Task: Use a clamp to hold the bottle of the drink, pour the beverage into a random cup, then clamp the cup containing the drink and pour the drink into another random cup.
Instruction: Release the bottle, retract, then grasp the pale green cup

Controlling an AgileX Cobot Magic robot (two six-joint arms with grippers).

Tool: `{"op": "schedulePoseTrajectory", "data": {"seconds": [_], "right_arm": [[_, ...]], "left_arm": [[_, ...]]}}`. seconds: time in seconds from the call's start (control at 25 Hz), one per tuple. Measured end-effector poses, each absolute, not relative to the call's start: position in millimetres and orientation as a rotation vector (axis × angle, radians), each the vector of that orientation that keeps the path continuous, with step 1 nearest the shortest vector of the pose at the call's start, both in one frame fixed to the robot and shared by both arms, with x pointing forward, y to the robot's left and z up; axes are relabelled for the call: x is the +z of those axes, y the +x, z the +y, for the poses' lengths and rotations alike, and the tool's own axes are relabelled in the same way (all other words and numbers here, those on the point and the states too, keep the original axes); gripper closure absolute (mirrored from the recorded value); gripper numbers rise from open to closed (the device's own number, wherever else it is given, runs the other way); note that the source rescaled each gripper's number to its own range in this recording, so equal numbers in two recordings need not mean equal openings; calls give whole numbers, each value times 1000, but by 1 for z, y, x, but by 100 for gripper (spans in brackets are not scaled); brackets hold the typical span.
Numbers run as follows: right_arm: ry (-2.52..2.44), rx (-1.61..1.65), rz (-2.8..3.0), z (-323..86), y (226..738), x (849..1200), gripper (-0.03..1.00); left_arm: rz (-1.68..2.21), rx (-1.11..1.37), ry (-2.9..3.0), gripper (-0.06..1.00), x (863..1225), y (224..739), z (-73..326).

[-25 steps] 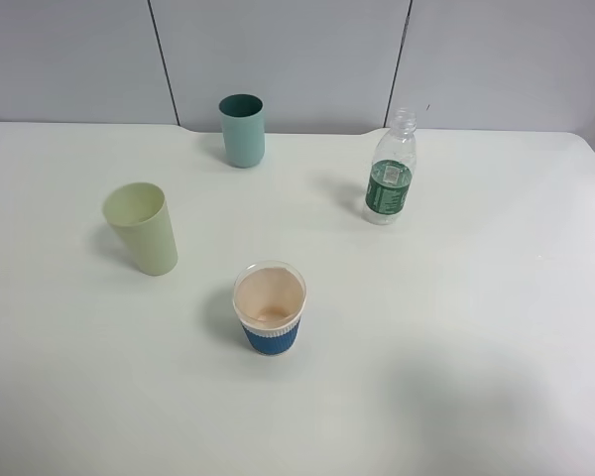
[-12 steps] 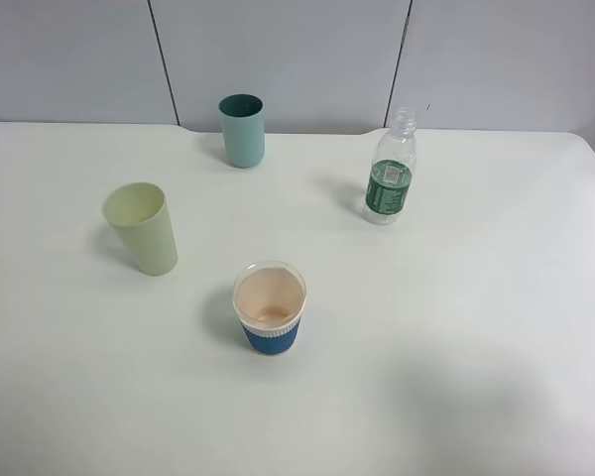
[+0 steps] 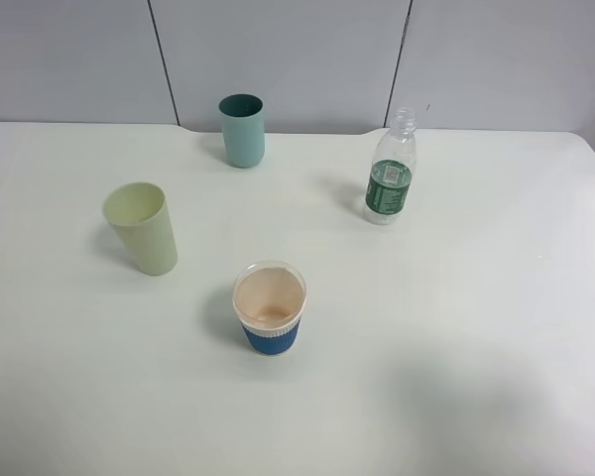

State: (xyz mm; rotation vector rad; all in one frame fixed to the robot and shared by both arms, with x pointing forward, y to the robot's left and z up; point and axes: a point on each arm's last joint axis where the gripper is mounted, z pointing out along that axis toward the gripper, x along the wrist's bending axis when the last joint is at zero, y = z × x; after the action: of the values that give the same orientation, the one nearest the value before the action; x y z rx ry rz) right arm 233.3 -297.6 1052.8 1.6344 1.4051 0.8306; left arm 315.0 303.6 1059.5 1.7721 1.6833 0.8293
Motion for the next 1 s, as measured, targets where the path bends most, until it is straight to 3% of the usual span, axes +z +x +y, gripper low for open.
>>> {"op": "schedulePoseTrajectory", "data": {"seconds": [0.56, 1.0], "right_arm": [[1634, 831, 1405, -298, 233, 1053, 0], [1634, 831, 1405, -298, 233, 1053, 0]], "left_arm": [[1825, 483, 2069, -6, 1019, 373, 299], [1778, 353, 2198, -6, 989, 397, 283]]}}
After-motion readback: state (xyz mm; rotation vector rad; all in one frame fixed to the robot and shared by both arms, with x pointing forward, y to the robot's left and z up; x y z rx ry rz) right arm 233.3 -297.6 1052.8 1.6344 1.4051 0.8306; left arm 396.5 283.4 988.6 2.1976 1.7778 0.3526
